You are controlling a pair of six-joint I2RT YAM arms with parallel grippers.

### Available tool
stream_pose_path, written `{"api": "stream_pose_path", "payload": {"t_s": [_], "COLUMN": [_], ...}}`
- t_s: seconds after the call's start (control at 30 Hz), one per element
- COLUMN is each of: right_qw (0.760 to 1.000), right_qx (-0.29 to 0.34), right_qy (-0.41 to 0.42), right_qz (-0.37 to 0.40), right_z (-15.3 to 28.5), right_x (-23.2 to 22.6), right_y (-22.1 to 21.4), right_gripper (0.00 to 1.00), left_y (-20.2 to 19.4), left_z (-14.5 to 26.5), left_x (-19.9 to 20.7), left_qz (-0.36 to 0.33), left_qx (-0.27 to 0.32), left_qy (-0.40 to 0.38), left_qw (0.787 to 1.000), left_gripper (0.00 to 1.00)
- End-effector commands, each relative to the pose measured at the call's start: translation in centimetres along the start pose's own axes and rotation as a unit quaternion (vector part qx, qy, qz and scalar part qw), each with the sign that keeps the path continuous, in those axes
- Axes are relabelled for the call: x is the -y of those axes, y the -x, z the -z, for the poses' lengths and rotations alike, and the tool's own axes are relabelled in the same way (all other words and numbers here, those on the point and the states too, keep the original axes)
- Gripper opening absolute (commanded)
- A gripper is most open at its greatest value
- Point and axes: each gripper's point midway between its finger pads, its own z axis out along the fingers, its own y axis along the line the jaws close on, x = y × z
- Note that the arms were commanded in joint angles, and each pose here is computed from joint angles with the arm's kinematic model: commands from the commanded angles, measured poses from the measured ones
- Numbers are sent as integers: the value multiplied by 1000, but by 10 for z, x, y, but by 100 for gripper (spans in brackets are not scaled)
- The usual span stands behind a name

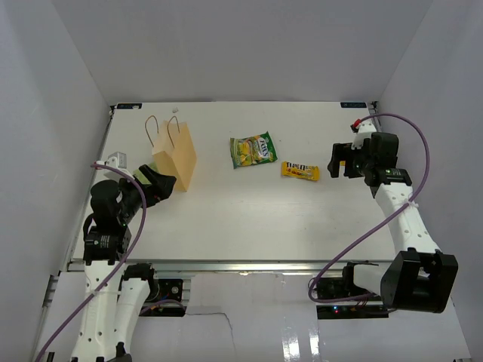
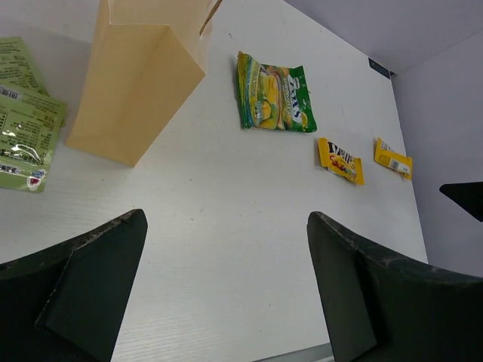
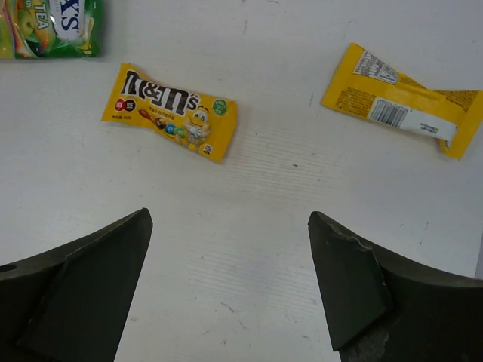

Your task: Place the snacks into the paper bag

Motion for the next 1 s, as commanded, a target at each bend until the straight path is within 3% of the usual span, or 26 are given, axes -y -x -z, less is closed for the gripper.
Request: {"api": "stream_pose_path", "payload": {"t_s": [0.0,0.03,0.07,0.13,0.2,0.23,0.27,0.47,0.57,0.83,0.97], "right_qw": [997,995,981,952,940,923,909,868,861,859,856], "right_qx": [56,53,62,59,57,60,39,44,51,40,37], "right_qy": [48,71,156,239,273,297,341,434,449,452,463], "right_qz": [21,55,95,184,199,238,235,239,235,239,228], "right_z": [2,2,6,12,12,12,16,24,18,4,2], "right_x": [-14,-20,-47,-72,-85,-97,-109,-134,-138,-135,-137], "right_y": [42,41,44,34,39,37,23,12,4,-3,-7], "right_gripper": [90,90,90,90,90,90,90,90,90,94,94], "left_y": [-4,-3,0,2,1,4,6,12,-3,-9,-26], "left_z": [-2,-2,-3,-4,-7,-6,-6,-13,-32,-44,-69], "left_x": [-4,-4,-8,-14,-24,-25,-31,-47,-64,-134,-172], "left_qz": [11,12,17,29,47,49,50,51,74,159,203], "left_qx": [-9,-6,1,4,5,8,14,4,-31,-27,-41], "left_qy": [7,11,23,43,73,80,95,149,164,194,208], "left_qw": [1000,1000,1000,999,996,996,994,987,983,968,956], "left_gripper": [98,98,98,98,98,98,98,98,95,94,90]}}
